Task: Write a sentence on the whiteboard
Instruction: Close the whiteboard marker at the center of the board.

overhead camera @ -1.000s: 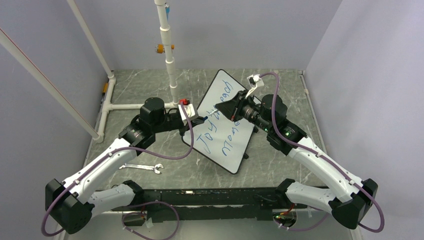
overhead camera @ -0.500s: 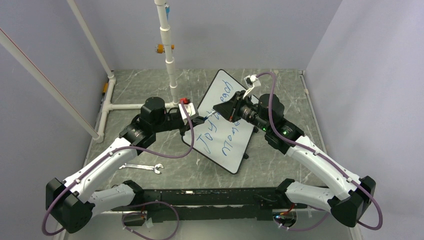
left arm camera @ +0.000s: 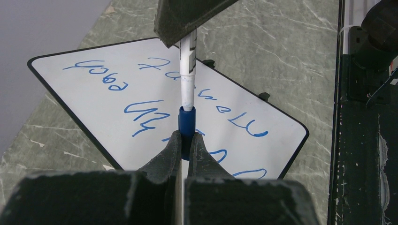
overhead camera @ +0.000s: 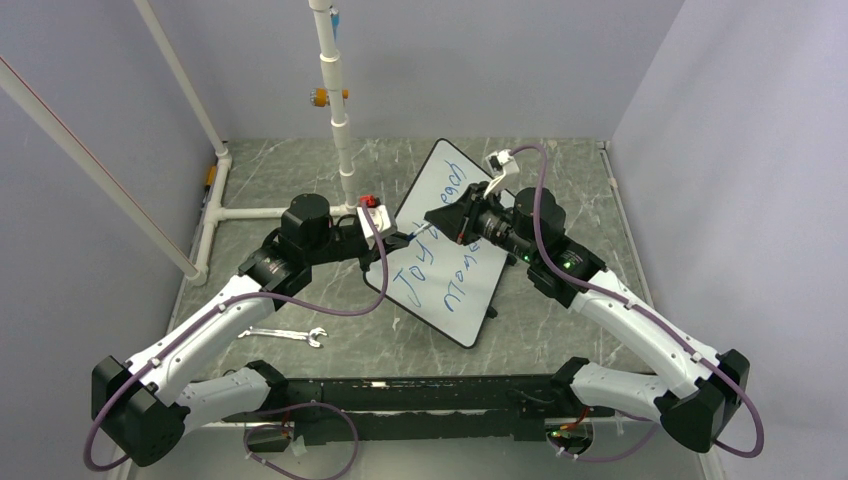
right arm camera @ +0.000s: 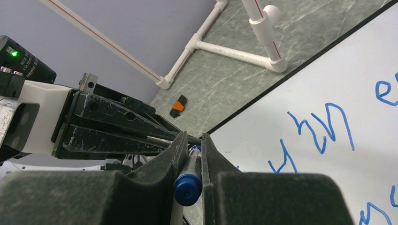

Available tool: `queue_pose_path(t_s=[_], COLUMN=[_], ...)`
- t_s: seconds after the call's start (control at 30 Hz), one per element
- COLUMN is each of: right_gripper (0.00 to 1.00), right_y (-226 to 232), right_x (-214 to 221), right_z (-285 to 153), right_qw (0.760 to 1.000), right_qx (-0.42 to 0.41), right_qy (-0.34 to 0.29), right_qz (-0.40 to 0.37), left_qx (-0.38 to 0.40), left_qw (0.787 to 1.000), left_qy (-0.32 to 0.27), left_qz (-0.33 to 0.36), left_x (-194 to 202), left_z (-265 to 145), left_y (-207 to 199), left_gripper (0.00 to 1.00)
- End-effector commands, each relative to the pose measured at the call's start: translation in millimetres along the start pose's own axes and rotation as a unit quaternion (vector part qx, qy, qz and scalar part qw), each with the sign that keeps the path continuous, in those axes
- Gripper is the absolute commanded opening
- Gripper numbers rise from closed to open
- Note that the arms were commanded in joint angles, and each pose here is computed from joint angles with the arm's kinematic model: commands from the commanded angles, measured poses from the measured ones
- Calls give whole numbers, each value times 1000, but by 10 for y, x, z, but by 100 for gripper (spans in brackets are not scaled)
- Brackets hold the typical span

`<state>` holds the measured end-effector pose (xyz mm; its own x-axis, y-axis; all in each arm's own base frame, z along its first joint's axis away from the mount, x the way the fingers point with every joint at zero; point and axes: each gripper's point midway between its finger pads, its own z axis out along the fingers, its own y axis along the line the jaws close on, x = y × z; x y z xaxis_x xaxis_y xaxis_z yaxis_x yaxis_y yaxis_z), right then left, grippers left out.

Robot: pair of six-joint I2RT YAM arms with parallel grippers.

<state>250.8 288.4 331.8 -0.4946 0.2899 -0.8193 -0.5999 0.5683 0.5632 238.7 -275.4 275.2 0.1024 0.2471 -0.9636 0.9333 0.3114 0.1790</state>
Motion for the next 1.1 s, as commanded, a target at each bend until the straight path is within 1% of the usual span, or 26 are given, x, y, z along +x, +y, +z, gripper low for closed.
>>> queue_pose_path(t_s=[0.0,0.27,0.53,0.83,0.93,1.07], right_gripper=[0,0,0,0,0,0], right_y=[83,166,281,399,374,366], right_x=[-11,102,327,469,519,629], right_z=[47,145,268,362,400,453], right_qw=[1000,1000,999,999,999,997], right_qx=[-12,-16,-22,-22,-6,8], right_qy=[-6,9,33,42,44,63], right_qz=[-3,-6,-10,-12,11,49], left_qx=[-8,-8,-6,-8,-28,-50], left_qw=[1000,1000,999,998,998,997], left_qy=[-25,-29,-35,-57,-60,-59], left_qz=[8,7,6,0,10,25], left_x=[-247,-272,-306,-438,-465,-475], left_z=[-21,-34,-43,-80,-86,-81], left_y=[51,44,31,12,61,93], left_gripper=[0,0,0,0,0,0])
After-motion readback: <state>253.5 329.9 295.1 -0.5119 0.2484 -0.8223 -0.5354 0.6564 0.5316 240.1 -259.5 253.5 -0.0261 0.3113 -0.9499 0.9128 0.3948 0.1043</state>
